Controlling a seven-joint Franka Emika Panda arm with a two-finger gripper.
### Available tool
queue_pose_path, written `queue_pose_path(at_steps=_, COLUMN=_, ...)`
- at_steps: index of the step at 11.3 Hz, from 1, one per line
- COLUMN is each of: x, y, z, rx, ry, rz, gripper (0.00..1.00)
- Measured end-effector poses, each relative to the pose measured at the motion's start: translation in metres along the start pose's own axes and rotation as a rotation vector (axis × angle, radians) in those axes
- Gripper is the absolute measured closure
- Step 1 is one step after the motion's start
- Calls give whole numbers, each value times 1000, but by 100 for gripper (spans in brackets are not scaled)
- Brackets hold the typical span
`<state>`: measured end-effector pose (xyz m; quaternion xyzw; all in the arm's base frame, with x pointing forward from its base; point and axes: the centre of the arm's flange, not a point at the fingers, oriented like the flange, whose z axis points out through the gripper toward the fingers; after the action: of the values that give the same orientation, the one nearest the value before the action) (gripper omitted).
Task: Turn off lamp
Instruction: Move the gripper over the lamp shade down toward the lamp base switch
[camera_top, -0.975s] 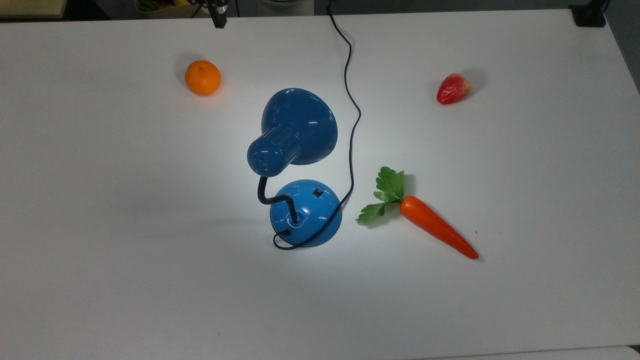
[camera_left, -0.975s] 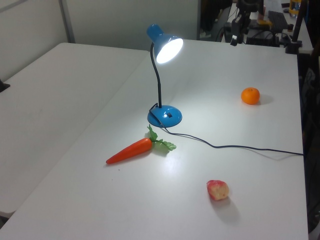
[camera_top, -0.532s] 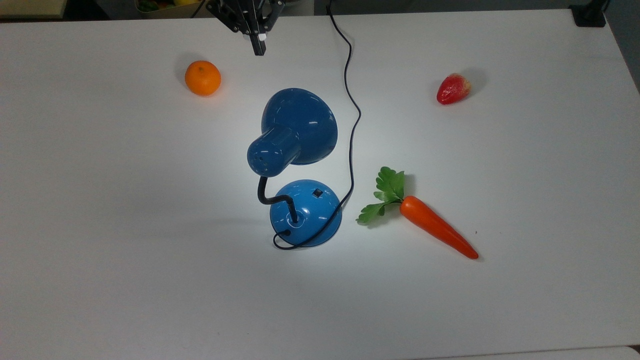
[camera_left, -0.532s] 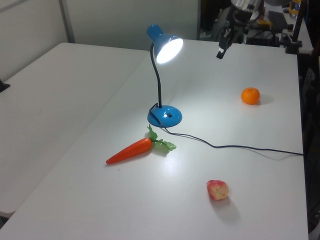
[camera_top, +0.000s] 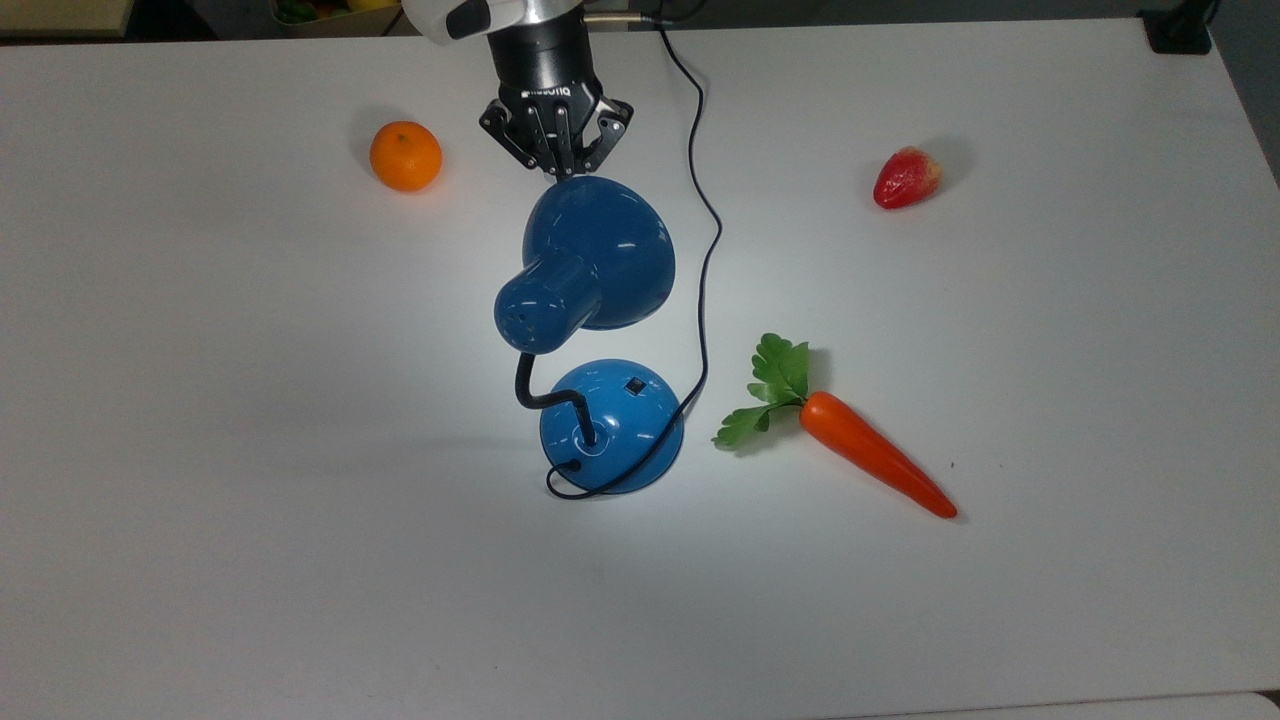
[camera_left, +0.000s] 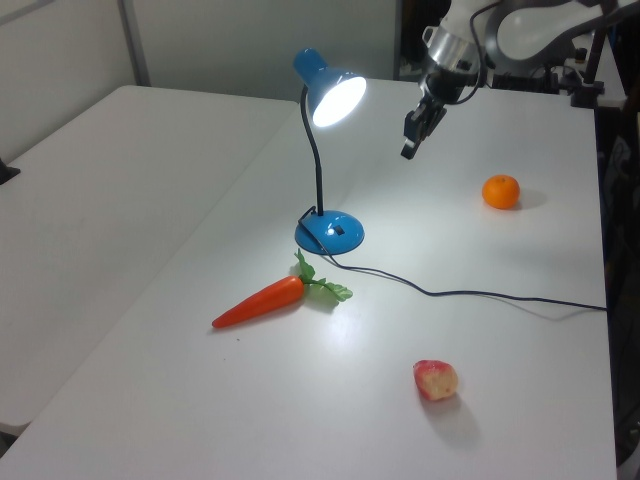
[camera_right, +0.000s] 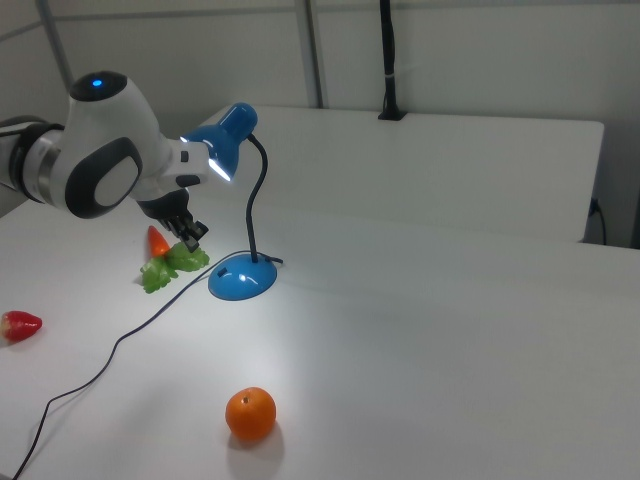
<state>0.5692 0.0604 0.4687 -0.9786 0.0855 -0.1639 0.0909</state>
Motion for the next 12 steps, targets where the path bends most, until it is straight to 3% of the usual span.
queue_pose_path(at_steps=4, x=8, y=-14, z=43, rx=-23, ry=44, rz=65, gripper=99)
queue_pose_path(at_steps=9, x=25, y=-32, z=99, rx=-164, ry=114, rz=191, gripper=99)
queue_pose_path(at_steps=12, x=29, y=-38, z=116, rx=-203, ry=135, rz=214, gripper=99)
